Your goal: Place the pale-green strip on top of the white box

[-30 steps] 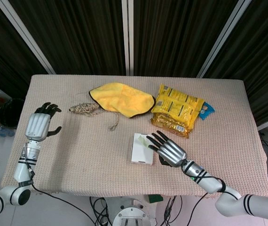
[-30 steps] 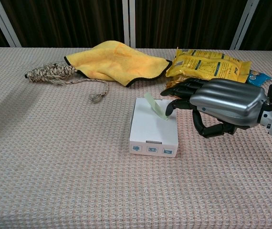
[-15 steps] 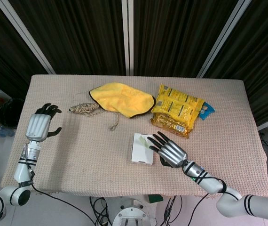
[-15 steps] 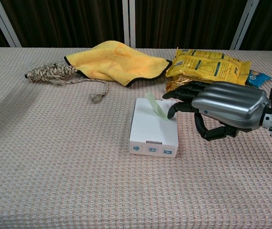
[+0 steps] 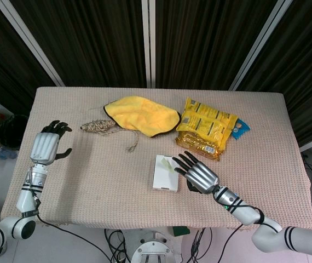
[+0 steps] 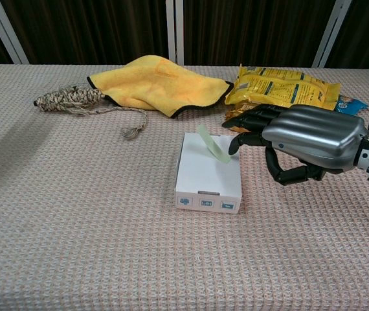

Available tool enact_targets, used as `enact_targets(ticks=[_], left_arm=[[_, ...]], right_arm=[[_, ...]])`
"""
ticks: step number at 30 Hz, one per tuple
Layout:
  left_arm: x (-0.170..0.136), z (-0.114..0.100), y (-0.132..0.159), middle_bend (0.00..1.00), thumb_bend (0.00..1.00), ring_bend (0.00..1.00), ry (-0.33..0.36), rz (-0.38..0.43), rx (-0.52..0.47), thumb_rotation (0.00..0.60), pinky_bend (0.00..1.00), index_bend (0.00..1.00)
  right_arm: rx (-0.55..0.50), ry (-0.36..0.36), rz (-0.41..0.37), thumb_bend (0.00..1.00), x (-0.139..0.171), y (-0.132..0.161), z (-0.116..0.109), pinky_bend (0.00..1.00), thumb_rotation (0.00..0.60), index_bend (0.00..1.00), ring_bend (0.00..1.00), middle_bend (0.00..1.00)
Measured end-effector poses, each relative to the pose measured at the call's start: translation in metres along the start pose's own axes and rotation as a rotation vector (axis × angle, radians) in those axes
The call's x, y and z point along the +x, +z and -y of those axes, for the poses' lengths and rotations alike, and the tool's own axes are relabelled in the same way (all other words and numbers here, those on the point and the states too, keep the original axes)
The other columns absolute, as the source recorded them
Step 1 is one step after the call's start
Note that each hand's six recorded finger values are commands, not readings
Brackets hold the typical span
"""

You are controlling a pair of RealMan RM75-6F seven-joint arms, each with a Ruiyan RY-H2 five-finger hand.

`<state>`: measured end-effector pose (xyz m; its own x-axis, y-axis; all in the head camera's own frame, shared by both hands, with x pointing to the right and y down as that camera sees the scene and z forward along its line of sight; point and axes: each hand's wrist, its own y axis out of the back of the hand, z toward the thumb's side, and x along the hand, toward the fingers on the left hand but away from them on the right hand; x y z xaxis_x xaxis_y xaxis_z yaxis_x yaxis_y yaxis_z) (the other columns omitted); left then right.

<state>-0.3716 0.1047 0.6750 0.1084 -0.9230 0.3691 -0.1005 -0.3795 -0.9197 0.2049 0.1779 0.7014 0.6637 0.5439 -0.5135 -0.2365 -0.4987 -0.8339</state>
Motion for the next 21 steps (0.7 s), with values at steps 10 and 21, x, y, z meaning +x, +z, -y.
enact_targets(ticks=[10,21], left_arm=[[-0.0006,-0.0006,-0.0018,0.23,0.16,0.15,0.000,-0.004,0.000,0.600,0.30,0.34],[-0.0004,0.0002,-0.0013,0.23,0.16,0.15,-0.003,-0.001,0.000,0.600,0.30,0.34]], right_arm=[[0.004,0.015,0.000,0.98,-0.0012,0.0009,0.0053,0.00,0.327,0.25,0.00,0.00],[0.003,0.001,-0.032,0.99,-0.0004,0.0093,0.0027,0.00,0.327,0.25,0.00,0.00]])
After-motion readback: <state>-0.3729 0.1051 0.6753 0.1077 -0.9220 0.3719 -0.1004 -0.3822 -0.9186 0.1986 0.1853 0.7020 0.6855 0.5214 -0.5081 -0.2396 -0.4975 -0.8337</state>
